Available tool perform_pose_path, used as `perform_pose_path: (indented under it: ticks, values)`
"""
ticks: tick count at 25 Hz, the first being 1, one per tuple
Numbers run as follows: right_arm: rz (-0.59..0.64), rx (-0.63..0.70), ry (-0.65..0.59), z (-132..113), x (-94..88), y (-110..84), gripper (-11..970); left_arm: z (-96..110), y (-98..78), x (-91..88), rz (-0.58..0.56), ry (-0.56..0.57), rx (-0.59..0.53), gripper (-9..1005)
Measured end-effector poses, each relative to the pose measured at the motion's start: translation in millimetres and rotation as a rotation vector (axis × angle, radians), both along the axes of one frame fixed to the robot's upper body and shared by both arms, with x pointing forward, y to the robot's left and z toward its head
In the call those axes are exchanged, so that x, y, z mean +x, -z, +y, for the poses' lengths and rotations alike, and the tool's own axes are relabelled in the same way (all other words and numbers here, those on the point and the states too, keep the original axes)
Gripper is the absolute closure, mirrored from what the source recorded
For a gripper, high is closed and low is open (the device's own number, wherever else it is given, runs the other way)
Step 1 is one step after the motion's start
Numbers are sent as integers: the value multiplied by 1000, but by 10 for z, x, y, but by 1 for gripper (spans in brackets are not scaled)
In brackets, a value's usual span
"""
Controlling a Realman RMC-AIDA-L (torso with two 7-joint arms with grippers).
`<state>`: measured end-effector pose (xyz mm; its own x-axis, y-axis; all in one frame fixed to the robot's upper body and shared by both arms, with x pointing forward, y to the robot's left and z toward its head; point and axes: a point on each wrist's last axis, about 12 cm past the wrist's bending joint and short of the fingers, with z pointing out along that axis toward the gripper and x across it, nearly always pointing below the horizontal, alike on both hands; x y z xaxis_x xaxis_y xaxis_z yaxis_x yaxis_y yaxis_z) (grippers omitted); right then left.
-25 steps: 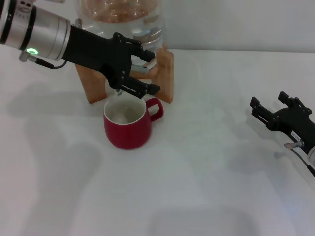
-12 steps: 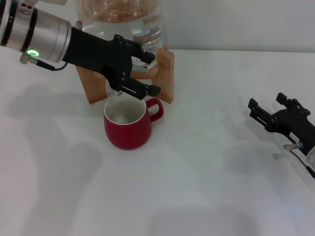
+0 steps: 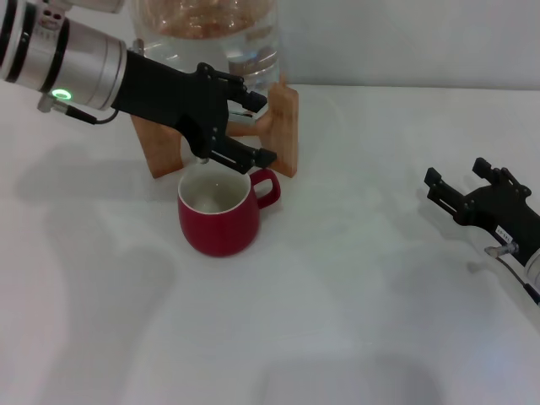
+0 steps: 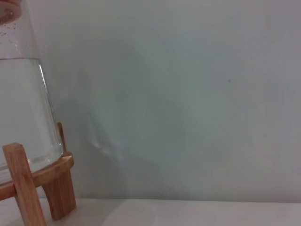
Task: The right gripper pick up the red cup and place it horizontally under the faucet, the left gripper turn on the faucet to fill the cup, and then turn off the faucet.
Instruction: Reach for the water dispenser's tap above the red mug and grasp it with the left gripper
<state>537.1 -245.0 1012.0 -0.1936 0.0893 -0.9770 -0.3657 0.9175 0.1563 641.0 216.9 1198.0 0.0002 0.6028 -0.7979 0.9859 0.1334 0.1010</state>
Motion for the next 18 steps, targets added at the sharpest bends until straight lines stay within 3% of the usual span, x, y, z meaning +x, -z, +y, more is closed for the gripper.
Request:
perform_pose_path:
  ticks: [18]
  values:
    - [0,-1,-3,7,0,0,102,-5,3,-10,20,0,18,111]
